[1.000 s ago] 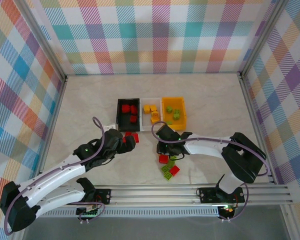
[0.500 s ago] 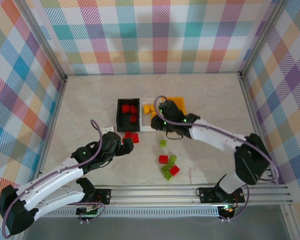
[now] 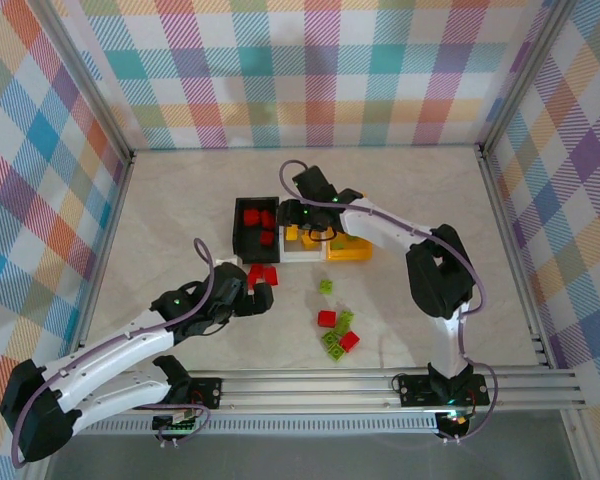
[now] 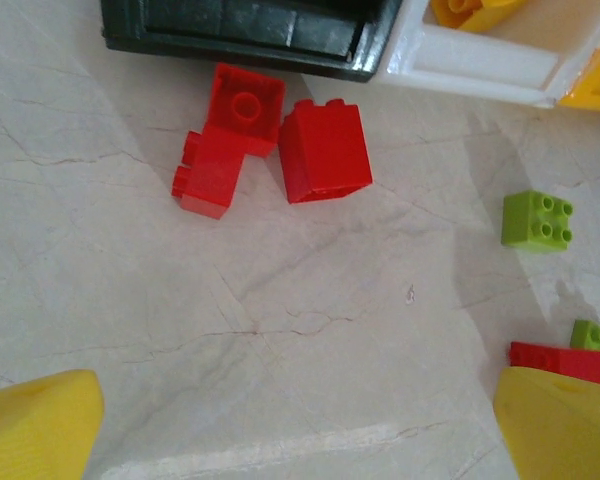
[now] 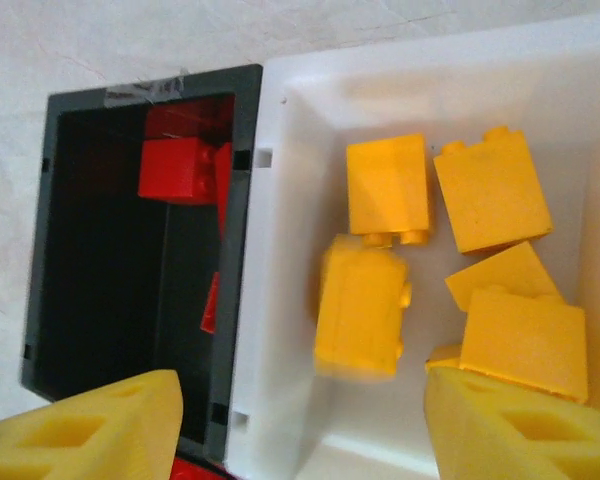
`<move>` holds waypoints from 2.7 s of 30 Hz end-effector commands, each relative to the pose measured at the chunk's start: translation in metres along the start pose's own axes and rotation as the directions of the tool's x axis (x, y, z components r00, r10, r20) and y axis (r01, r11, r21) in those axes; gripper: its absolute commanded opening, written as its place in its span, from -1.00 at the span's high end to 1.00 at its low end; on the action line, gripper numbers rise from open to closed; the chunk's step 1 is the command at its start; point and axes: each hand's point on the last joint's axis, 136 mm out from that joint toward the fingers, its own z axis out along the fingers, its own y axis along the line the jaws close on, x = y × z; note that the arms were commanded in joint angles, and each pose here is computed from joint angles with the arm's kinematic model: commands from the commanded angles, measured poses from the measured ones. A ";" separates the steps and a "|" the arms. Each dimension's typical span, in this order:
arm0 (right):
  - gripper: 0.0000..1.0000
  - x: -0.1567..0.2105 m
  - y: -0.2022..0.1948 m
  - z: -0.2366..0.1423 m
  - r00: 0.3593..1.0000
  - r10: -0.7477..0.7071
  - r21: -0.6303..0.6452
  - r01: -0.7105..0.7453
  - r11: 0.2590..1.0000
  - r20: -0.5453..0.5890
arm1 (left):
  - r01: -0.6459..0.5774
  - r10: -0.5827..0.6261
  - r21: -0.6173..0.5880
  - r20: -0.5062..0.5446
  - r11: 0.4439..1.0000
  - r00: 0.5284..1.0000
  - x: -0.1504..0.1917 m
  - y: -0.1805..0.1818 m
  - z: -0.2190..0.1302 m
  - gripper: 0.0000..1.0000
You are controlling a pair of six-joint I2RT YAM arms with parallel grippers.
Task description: Sort the legos into containers by color
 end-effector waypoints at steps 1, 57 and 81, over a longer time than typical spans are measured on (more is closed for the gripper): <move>-0.42 -0.012 0.012 -0.034 0.999 -0.008 -0.044 0.010 0.999 0.044 | -0.061 0.062 0.071 -0.024 0.996 0.998 0.001 -0.021 -0.001 -1.00; -0.60 0.113 -0.121 -0.164 0.976 0.144 0.097 -0.161 0.982 0.165 | -0.221 0.227 -0.101 0.050 0.970 0.973 -0.056 -0.054 0.033 0.27; -0.61 0.160 -0.139 -0.152 0.976 0.218 0.128 -0.219 0.967 0.019 | 0.103 -0.082 -0.256 0.090 0.961 0.993 -0.207 -0.016 0.107 -0.49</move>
